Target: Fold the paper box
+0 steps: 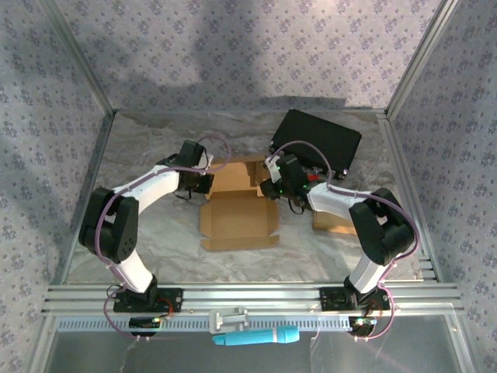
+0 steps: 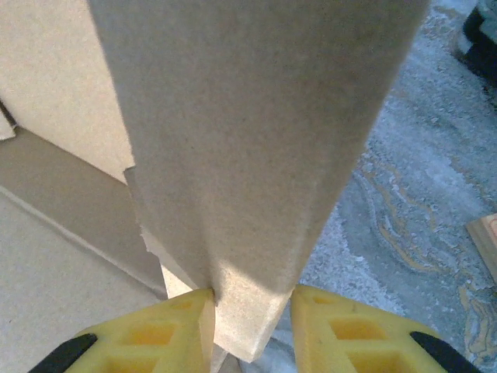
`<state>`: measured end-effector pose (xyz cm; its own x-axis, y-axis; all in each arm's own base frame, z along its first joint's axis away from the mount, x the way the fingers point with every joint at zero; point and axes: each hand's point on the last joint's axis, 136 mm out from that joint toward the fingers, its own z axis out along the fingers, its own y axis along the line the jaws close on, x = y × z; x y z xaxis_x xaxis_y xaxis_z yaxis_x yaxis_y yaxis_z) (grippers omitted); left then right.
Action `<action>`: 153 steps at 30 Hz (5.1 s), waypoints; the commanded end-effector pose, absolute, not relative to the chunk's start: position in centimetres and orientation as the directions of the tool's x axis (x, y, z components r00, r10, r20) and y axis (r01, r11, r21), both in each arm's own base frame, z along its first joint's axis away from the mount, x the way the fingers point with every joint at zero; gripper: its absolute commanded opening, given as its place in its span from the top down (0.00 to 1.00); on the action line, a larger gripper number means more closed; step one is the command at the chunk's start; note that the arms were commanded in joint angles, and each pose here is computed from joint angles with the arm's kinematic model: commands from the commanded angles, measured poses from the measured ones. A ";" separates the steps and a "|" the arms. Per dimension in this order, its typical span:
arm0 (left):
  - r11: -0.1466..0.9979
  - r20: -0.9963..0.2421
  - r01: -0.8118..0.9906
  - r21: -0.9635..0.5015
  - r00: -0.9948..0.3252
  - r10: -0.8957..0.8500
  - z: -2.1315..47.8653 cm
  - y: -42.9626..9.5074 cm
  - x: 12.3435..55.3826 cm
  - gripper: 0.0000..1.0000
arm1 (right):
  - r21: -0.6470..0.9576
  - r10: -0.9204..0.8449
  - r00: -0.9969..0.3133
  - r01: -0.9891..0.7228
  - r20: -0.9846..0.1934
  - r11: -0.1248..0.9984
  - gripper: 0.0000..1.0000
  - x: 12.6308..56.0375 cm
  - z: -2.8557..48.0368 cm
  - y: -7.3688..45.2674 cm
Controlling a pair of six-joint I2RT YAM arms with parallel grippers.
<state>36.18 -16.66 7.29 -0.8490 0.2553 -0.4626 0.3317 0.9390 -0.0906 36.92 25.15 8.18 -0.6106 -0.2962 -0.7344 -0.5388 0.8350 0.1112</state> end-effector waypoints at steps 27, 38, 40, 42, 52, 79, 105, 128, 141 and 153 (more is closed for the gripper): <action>0.933 -0.478 0.358 -0.050 -0.828 0.292 7.2 -17.7 35.1 1.00 | -0.057 -0.268 -0.450 -0.429 -0.852 0.901 0.76 40.5 10.2 25.5; 0.922 -0.436 0.380 -0.078 -0.845 0.311 6.8 -18.1 34.4 1.00 | -0.036 -0.232 -0.451 -0.402 -0.862 0.915 0.85 41.4 10.3 25.8; 0.920 -0.425 0.384 -0.081 -0.848 0.316 6.8 -18.2 34.4 1.00 | -0.020 -0.217 -0.456 -0.399 -0.863 0.917 0.82 41.6 10.3 25.5; 0.919 -0.414 0.386 -0.082 -0.852 0.321 6.7 -18.2 34.2 1.00 | -0.014 -0.209 -0.453 -0.396 -0.867 0.918 0.79 42.0 10.5 25.2; 0.924 -0.404 0.376 -0.075 -0.858 0.317 6.8 -18.1 34.4 1.00 | -0.007 -0.196 -0.455 -0.384 -0.869 0.923 0.75 43.4 10.8 24.9; 0.957 -0.384 0.249 -0.147 -0.906 0.177 7.7 -19.0 35.6 0.97 | -0.270 -0.163 -0.707 0.041 -0.688 0.962 1.00 40.3 9.8 22.2; 0.941 -0.478 0.257 -0.220 -0.869 0.125 8.3 -20.0 38.8 0.74 | -0.216 -0.143 -0.796 -0.016 -0.588 0.976 1.00 37.4 8.8 22.3; 0.958 -0.438 0.213 -0.194 -0.892 0.110 6.6 -19.0 39.4 0.93 | -0.185 -0.146 -0.799 -0.045 -0.584 0.982 1.00 37.6 8.6 23.7; 0.997 -0.411 0.016 0.075 -0.911 0.045 5.1 -15.8 38.4 1.00 | -0.183 -0.103 -0.847 -0.006 -0.522 0.983 1.00 37.2 7.1 23.7; 0.979 -0.428 0.143 -0.149 -0.901 0.066 5.5 -19.1 40.5 0.82 | -0.143 -0.108 -0.842 -0.037 -0.529 0.989 1.00 37.5 6.9 24.0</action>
<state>40.00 -18.63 5.60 -0.8985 0.0526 -0.4358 0.1126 0.9872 -0.1130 38.86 24.51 8.47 -0.8031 -0.0669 -0.5921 0.0010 0.9935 -0.1136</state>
